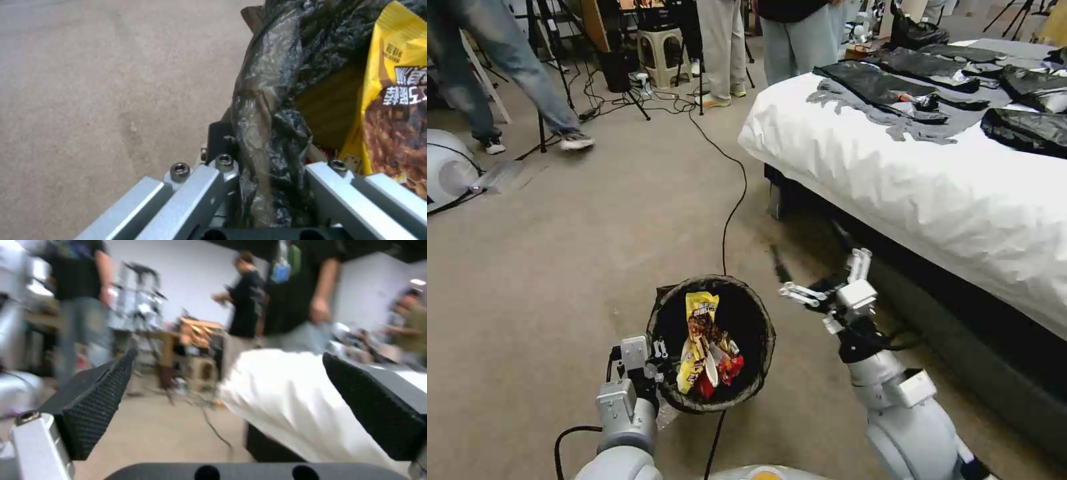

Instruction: Pick up the trash bin, then pick up the garbage from the floor and place it into the trash bin.

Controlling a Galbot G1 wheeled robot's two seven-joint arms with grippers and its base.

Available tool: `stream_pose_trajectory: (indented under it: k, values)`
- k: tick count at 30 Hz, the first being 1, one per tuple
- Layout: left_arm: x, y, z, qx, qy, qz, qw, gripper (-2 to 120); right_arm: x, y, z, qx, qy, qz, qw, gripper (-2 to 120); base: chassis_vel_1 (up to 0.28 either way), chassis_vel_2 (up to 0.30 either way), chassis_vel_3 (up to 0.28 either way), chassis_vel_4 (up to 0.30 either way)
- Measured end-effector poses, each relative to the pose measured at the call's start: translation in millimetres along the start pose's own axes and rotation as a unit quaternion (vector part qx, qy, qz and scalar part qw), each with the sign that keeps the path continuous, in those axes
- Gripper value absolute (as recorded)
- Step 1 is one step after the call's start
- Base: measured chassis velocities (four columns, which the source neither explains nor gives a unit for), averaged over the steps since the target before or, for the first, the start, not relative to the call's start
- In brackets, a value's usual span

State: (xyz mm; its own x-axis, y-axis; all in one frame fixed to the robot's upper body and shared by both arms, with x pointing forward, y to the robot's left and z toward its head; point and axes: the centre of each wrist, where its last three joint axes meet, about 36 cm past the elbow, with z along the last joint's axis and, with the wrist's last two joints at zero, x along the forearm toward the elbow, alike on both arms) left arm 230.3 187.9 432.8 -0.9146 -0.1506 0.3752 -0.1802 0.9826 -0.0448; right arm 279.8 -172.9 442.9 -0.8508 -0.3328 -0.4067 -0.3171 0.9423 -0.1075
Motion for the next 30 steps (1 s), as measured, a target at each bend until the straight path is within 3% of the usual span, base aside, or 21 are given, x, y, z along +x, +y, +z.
stream_pose_trajectory:
  k: [12,30]
  values:
    - [-0.9,3.3,-2.6,0.005,-0.003,-0.001,1.0000,0,37.1,9.2,23.1,0.020,0.050,0.068,0.996,100,0.000,0.000,0.000,0.000]
    - [0.5,1.8,-8.1,0.015,-0.010,0.004,0.9998,0,31.9,9.1,39.0,0.019,0.037,0.074,0.996,100,0.000,0.000,0.000,0.000]
